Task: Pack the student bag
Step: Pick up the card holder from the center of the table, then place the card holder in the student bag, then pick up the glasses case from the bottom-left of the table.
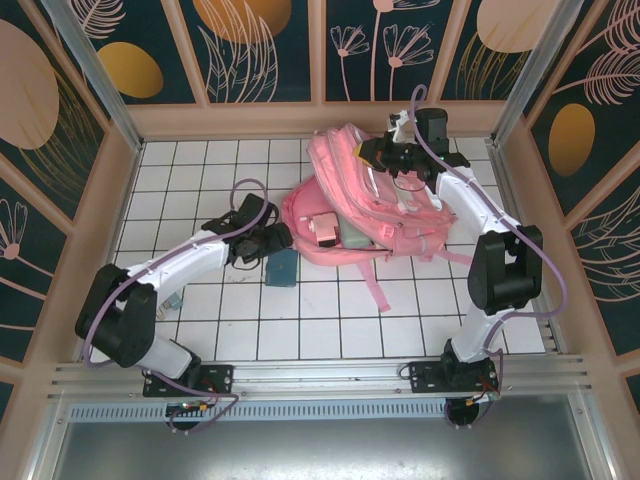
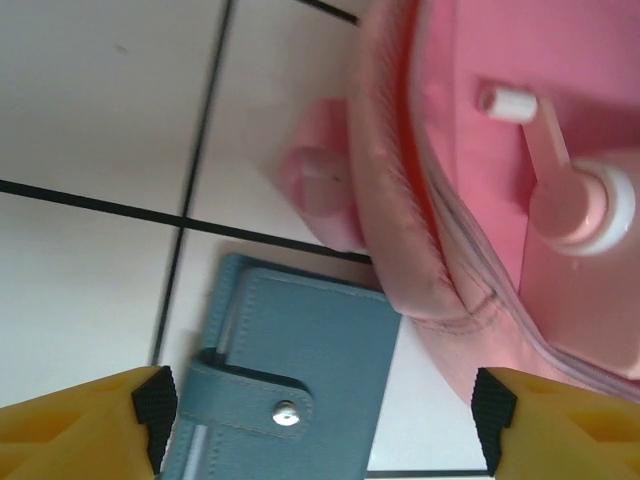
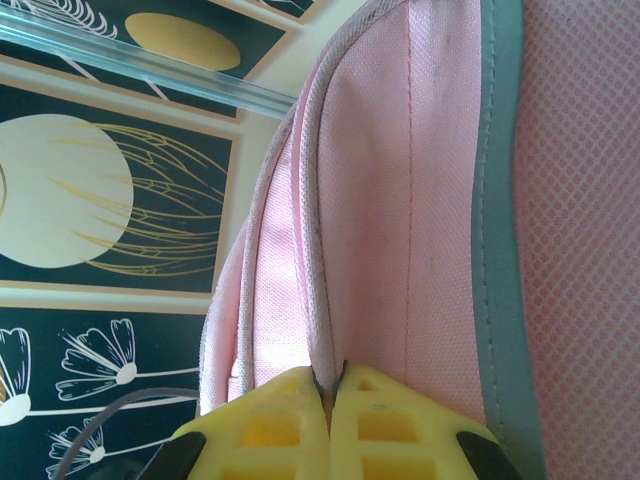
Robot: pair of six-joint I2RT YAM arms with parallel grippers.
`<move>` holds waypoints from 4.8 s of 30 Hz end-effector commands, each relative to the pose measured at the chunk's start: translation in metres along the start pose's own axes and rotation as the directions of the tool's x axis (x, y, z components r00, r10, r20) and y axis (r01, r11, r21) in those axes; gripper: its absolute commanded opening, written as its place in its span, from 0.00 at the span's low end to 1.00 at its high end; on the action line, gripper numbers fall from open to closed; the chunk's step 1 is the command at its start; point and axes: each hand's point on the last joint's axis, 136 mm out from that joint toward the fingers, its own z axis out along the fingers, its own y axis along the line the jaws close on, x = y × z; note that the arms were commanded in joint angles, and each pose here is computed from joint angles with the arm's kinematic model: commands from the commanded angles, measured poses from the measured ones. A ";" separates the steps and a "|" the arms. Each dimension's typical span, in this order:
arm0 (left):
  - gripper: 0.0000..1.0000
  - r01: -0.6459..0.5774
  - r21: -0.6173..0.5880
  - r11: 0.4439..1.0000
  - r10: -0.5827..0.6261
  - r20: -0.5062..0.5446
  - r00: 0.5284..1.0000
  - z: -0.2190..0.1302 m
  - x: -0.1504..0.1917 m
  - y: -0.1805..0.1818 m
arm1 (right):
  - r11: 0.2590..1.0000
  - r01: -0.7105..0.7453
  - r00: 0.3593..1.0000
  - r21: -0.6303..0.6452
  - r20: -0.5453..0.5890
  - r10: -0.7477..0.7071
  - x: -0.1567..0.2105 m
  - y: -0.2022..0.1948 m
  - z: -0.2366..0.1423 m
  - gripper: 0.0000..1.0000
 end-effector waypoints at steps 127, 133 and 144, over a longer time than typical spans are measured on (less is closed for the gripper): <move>0.63 0.278 -0.258 0.925 -0.185 0.332 0.925 -0.070 -0.104 0.088 | 0.981 0.157 0.988 -0.117 0.022 -0.156 0.002 0.055 -0.003 0.00; 0.58 0.396 -0.358 0.846 -0.272 0.349 0.897 -0.075 -0.068 0.160 | 0.980 0.158 0.987 -0.122 0.005 -0.159 0.005 0.056 0.003 0.00; 0.47 0.583 -0.467 0.665 -0.380 0.460 0.803 -0.109 -0.033 0.260 | 0.982 0.151 0.988 -0.116 -0.017 -0.154 0.006 0.057 0.014 0.00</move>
